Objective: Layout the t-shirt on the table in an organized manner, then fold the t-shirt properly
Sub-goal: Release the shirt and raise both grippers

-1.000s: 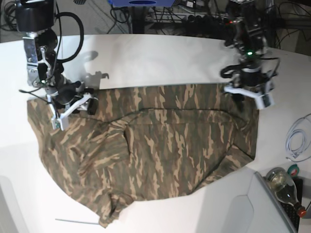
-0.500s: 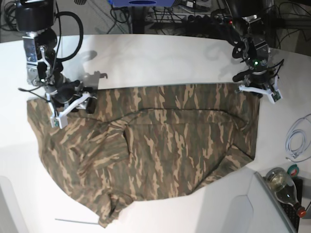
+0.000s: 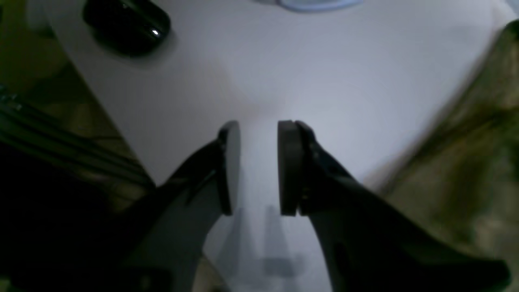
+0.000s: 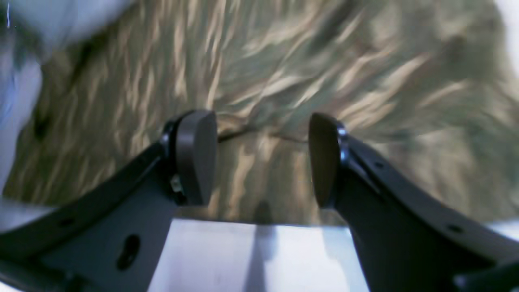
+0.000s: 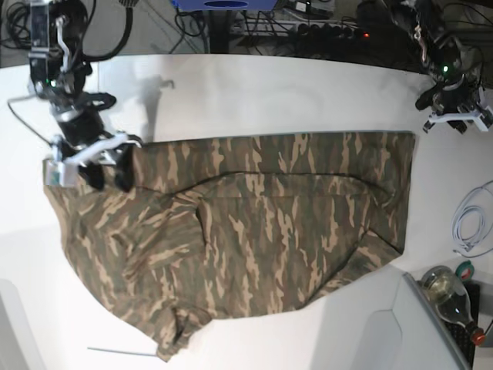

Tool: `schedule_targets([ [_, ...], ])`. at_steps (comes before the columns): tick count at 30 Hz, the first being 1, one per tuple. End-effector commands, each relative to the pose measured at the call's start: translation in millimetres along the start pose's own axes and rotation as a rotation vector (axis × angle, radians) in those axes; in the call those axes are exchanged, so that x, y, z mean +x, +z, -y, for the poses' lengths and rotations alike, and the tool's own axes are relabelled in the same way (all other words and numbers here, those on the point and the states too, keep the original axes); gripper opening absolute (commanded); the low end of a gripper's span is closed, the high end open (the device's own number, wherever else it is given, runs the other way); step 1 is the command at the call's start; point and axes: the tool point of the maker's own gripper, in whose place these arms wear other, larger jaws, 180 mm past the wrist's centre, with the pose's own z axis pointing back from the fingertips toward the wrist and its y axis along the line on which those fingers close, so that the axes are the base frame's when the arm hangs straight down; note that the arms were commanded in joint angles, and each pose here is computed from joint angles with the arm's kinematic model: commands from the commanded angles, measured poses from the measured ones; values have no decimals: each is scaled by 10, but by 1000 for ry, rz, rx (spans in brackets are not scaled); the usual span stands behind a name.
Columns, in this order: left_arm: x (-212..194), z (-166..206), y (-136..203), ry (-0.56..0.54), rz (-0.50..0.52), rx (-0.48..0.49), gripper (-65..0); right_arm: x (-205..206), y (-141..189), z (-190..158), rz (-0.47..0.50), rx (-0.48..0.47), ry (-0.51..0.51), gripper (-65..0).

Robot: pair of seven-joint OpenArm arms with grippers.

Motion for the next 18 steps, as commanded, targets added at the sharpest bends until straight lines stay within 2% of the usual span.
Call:
schedule_targets([
  [1, 47, -61, 30, 36, 19, -25, -497, 104, 47, 66, 52, -28, -23, -308],
  [3, -106, -157, 110, 150, -14, -87, -494, 90, 112, 237, 69, -97, -80, -308],
  [6, -347, -290, 132, 240, -81, -103, -489, 58, 214, 434, 83, -170, -174, -306],
  [8, -530, -278, 110, 248, -140, -123, -438, 89, 256, 430, 106, -132, -254, -306],
  [10, -678, -213, 93, 246, -187, -145, -347, 61, 267, 357, 94, -51, -320, -306],
  [11, -722, -167, 82, 236, -203, -159, -295, 36, 275, 356, 78, -24, -340, -306],
  [13, -729, -80, 68, 222, -209, -182, -237, -11, 279, 409, 44, -4, -366, -306],
  [15, -733, 20, 65, 215, -212, -206, -230, -100, 273, 453, 11, 9, -400, -281],
  [18, -664, 310, 27, 216, -202, -280, -230, -159, 304, 505, 5, 17, -415, -191],
])
